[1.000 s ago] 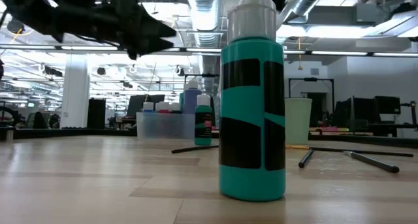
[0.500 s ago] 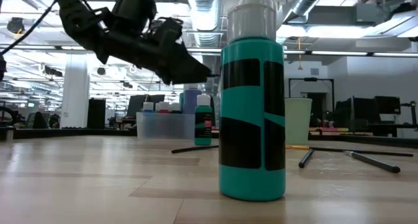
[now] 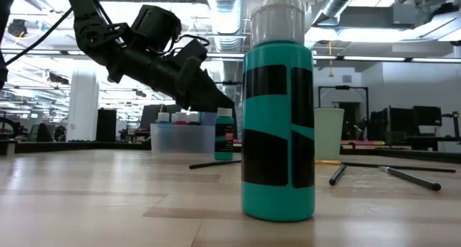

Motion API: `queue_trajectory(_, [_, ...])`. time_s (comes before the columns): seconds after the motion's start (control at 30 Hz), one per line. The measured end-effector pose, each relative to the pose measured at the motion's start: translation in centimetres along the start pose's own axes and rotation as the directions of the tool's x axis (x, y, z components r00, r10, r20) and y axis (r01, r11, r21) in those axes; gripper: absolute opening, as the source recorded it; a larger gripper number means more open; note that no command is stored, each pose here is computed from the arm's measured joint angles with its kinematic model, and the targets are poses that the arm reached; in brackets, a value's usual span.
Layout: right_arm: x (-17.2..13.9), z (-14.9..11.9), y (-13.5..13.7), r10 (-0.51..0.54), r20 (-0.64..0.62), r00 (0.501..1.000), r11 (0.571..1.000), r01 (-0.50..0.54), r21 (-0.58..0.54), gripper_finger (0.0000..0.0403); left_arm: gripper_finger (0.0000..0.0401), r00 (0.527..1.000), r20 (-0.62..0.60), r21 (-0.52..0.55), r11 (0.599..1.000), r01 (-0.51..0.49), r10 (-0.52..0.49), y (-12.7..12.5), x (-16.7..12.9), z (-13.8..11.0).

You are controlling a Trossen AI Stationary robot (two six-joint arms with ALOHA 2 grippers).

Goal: Pick & Place Paint Supplies
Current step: Put the small dark green paint bottle into the transparent bin

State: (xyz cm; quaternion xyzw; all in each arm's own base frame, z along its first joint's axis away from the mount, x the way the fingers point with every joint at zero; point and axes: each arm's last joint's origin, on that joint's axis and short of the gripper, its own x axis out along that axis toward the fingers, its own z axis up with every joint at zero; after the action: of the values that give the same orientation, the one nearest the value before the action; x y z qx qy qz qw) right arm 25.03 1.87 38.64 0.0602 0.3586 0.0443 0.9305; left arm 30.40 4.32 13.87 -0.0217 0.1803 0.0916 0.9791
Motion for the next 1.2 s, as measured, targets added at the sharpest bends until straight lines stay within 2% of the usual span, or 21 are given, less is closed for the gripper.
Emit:
queue_trajectory(0.13, [0.0, 0.0, 0.0, 0.001, 0.000, 1.000, 1.000, -0.001, 0.000, 0.0297, 0.0238, 1.000, 0.000, 0.000, 1.000, 0.000, 0.000, 0.0, 0.0, 0.0])
queue_trajectory(0.5, [0.0, 0.0, 0.0, 0.000, 0.000, 1.000, 1.000, 0.000, 0.000, 0.0297, 0.0122, 1.000, 0.000, 0.000, 1.000, 0.000, 0.000, 0.0, 0.0, 0.0])
queue_trajectory(0.63, [0.0, 0.0, 0.0, 0.000, 0.000, 1.000, 1.000, 0.000, 0.000, 0.0297, 0.0116, 1.000, 0.000, 0.000, 1.000, 0.000, 0.000, 0.0, 0.0, 0.0])
queue_trajectory(0.73, [0.0, 0.0, 0.0, 0.000, 0.000, 1.000, 1.000, 0.000, 0.000, 0.0297, 0.0128, 1.000, 0.007, -0.018, 1.000, -0.001, 0.002, 0.0, -0.2, 0.3])
queue_trajectory(0.83, [0.0, 0.0, 0.0, 0.000, 0.001, 1.000, 1.000, 0.000, 0.000, 0.0297, 0.0130, 0.998, 0.069, -0.035, 0.999, -0.012, 0.015, 0.0, -1.1, 1.8])
queue_trajectory(0.93, [0.0, 0.0, 0.0, 0.000, 0.001, 1.000, 1.000, 0.000, -0.003, 0.0297, 0.0122, 0.985, 0.155, -0.048, 0.997, -0.063, 0.069, 0.2, -2.9, 4.2])
queue_trajectory(1.03, [0.0, 0.0, 0.0, -0.001, 0.001, 1.000, 1.000, 0.001, -0.003, 0.0297, 0.0122, 0.960, 0.222, -0.063, 0.985, -0.162, 0.172, 0.5, -5.4, 6.5])
queue_trajectory(1.2, [0.0, 0.0, -0.1, -0.003, 0.001, 1.000, 1.000, 0.003, -0.006, 0.0297, 0.0140, 0.906, 0.174, -0.023, 0.921, -0.389, 0.386, 1.3, -9.1, 7.6])
